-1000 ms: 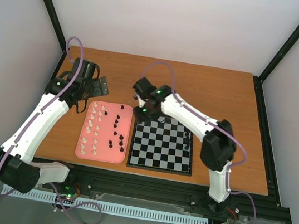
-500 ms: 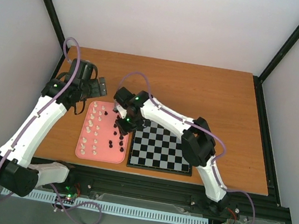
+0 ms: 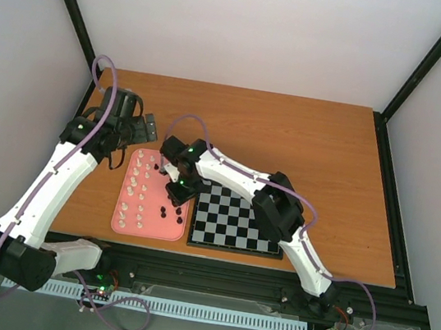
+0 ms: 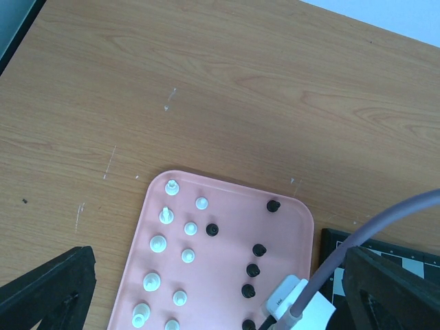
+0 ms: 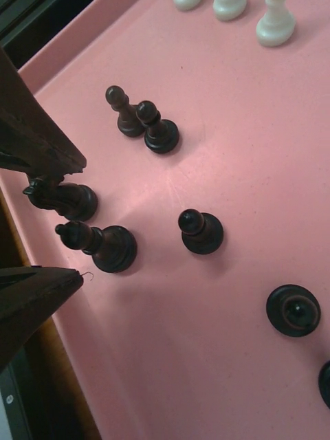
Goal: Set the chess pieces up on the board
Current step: Pick up the chess piece from the storage box.
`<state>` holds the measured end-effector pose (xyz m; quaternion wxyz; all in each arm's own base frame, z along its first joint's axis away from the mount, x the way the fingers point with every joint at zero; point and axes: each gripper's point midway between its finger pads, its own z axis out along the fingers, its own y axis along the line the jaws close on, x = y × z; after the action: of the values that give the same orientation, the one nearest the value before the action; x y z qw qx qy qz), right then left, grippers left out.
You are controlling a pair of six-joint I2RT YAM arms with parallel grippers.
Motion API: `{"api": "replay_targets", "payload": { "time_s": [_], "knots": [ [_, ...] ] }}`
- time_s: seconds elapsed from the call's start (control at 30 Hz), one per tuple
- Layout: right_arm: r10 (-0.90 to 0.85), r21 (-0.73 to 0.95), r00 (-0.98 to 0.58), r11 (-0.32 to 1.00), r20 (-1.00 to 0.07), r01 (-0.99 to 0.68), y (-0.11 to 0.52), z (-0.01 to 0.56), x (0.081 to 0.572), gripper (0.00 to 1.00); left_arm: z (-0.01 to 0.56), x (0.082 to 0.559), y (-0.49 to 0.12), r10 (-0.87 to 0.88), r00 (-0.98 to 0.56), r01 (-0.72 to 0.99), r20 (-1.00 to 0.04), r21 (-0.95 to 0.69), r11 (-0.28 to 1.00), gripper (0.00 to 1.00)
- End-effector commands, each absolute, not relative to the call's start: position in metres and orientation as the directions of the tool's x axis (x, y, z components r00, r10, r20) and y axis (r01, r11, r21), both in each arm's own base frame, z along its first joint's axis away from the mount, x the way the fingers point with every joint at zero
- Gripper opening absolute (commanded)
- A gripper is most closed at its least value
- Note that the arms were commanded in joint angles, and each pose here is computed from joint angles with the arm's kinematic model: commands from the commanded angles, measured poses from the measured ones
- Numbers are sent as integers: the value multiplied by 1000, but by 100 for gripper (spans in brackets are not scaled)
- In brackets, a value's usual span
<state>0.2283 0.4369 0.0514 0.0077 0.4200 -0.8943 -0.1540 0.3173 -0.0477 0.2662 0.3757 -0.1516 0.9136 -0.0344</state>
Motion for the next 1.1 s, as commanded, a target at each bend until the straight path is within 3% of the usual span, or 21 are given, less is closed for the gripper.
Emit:
{"api": "replay_targets", "payload": {
  "time_s": [0.0, 0.67, 0.93, 1.07],
  "knots": [
    [-763, 269, -636, 592, -116, -760, 441, 51, 228, 42, 279, 314, -43, -321, -643, -264, -695, -192, 945, 100],
    [-766, 254, -634, 596, -104, -762, 443, 42, 233, 23, 273, 310, -41, -324, -647, -276, -691, -183, 943, 100],
    [-762, 229, -636, 601, -124, -766, 443, 48, 238, 4, 273, 311, -40, -318, -646, -275, -694, -177, 945, 100],
    [-750, 183, -635, 609, -183, -772, 442, 66, 249, 3, 273, 313, -40, -318, -646, -275, -694, -177, 945, 100]
  ]
}}
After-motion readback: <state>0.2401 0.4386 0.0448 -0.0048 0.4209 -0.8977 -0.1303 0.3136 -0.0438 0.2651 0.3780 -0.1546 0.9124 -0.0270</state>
